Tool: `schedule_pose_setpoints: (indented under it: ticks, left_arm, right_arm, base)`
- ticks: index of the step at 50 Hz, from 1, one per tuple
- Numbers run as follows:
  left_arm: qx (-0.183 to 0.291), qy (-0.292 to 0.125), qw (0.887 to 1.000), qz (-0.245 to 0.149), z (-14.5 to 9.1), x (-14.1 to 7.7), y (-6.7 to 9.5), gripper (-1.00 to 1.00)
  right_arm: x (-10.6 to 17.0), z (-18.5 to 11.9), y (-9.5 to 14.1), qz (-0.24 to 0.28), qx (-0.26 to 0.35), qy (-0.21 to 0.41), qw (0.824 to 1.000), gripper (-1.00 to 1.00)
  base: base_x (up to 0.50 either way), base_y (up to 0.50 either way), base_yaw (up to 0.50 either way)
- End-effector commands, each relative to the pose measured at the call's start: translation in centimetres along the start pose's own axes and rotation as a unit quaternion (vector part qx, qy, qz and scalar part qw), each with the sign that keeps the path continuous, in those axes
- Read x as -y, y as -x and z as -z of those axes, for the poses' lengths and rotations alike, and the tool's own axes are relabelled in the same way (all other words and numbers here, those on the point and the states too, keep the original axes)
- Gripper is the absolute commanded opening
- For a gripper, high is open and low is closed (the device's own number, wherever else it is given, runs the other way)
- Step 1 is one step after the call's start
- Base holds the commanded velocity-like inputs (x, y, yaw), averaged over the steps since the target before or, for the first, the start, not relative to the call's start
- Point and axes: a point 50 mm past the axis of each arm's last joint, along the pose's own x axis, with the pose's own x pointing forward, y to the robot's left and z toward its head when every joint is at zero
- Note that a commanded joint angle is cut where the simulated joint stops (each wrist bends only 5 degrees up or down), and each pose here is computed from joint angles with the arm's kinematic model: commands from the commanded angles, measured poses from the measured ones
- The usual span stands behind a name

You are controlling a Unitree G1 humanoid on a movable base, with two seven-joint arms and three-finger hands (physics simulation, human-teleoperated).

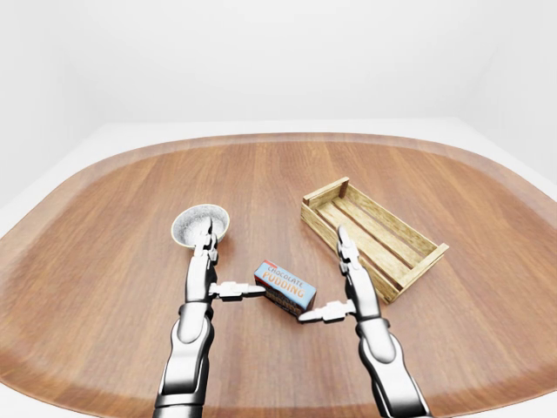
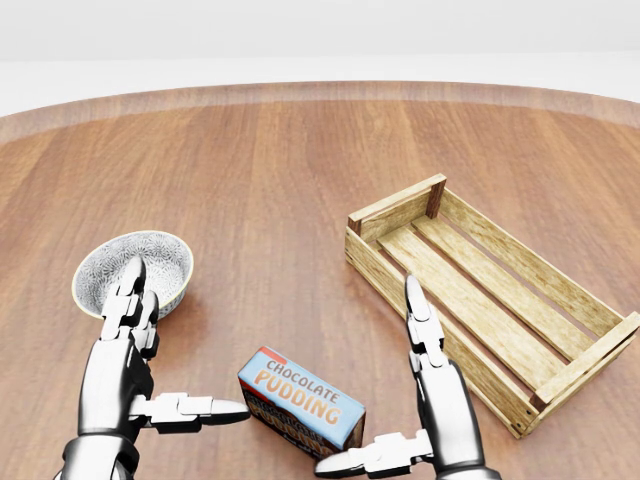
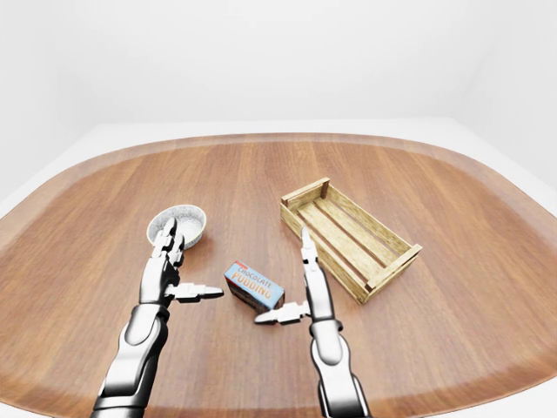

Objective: Pick up the chocolate pudding and put it in the tray.

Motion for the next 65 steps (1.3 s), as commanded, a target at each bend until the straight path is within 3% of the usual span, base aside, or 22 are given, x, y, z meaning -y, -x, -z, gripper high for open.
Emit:
schedule_pose_setpoints:
  ticks: [1,29,31,35,58,59,65]
  left_arm:
    - [-0.004,0.010,1.000,0.005,0.0,0.1,0.0,1.00]
    - [-0.004,0.008,1.000,0.007,0.1,0.1,0.0,1.00]
    - [-0.004,0.008,1.000,0.007,0.1,0.1,0.1,1.00]
    - [-0.004,0.008,1.000,0.007,0.1,0.1,0.0,1.00]
    - [-0.005,0.009,1.000,0.005,0.1,0.0,0.0,1.00]
    - [-0.005,0.009,1.000,0.005,0.0,0.0,0.0,1.00]
    - [-0.005,0.009,1.000,0.005,0.1,0.0,0.0,1.00]
  right_arm:
    - [-0.3,0.2,0.0,-0.009,-0.004,0.010,1.000,1.00]
    - [-1.6,3.5,0.4,-0.036,-0.074,0.043,0.996,1.00]
    - [-1.8,5.6,0.6,-0.034,-0.117,0.052,0.991,1.00]
    - [-1.9,4.4,0.3,-0.038,-0.092,0.047,0.994,1.00]
    - [-2.3,5.9,0.2,-0.041,-0.124,0.060,0.990,1.00]
    - [-2.4,7.2,0.4,-0.039,-0.151,0.068,0.985,1.00]
    - [-2.4,6.5,0.2,-0.040,-0.137,0.063,0.988,1.00]
  base:
    - [0.00,0.00,0.00]
    - [0.00,0.00,0.00]
    - [0.00,0.00,0.00]
    - [0.00,0.00,0.00]
    - [0.00,0.00,0.00]
    - [0.00,0.00,0.00]
    - [0.00,0.00,0.00]
